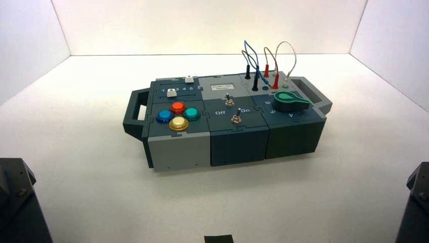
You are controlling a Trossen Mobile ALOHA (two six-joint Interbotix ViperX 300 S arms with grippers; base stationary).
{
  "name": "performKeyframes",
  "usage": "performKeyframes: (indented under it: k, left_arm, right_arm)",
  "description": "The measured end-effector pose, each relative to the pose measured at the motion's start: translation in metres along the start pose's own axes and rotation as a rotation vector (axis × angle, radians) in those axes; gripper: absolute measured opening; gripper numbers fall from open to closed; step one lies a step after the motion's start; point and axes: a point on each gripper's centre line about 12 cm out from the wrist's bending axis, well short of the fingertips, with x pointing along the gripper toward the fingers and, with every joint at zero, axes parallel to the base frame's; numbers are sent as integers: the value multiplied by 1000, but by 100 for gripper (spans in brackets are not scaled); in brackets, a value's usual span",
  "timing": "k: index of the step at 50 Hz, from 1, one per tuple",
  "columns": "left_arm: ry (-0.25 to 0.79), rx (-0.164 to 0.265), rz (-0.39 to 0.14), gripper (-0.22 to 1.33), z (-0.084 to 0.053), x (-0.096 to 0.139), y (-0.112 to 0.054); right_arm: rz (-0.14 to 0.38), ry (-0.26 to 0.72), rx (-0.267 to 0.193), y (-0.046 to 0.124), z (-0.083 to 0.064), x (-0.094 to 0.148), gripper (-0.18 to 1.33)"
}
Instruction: Pull the blue wire.
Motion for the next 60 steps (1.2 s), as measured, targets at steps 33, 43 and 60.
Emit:
performKeyframes:
  k: [33, 43, 60]
  left_arm:
    - [27, -8, -7, -16, -10, -16, 0]
    - [23, -11, -13, -16, -6, -24, -1]
    - [25, -12, -18, -16, -5, -30, -2]
  right_arm:
    - [5, 60, 0, 0, -6, -15, -14]
    - [7, 68, 0, 1, -5, -17, -14]
    - [9, 55, -6, 1, 0, -22, -14]
